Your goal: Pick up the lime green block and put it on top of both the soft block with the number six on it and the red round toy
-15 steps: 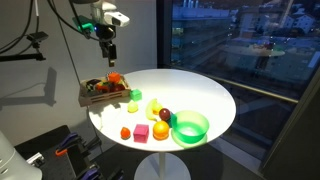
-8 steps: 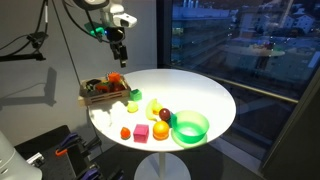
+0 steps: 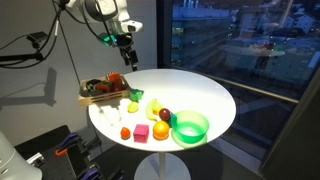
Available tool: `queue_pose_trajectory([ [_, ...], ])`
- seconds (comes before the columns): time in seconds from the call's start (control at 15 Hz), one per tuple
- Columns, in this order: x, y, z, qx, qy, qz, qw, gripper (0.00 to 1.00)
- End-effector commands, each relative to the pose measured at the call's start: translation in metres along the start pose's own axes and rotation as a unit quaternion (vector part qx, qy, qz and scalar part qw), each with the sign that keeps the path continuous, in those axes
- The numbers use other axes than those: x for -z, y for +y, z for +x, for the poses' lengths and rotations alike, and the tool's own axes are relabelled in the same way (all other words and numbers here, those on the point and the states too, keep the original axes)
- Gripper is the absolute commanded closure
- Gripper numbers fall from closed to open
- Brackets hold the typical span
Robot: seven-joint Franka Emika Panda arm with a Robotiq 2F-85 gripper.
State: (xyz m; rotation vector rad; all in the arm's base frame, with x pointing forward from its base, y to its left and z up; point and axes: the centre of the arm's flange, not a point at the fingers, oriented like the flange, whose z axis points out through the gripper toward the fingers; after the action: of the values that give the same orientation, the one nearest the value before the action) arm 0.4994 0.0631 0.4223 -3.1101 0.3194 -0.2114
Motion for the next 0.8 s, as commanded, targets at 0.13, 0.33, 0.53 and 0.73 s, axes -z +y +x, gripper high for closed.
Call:
queue_pose_trajectory([
  [0.13, -0.032, -0.014, 0.016, 0.011, 0.004, -0.011, 0.9999, 0.0],
  [0.33, -0.052, -0.019, 0.017, 0.015, -0.004, -0.011, 0.9998, 0.0],
  [0.53, -0.072, -0.023, 0.018, 0.02, -0.009, -0.015, 0.9996, 0.0],
  [0.73, -0.088, -0.024, 0.02, 0.022, -0.004, -0.025, 0.9994, 0.0],
])
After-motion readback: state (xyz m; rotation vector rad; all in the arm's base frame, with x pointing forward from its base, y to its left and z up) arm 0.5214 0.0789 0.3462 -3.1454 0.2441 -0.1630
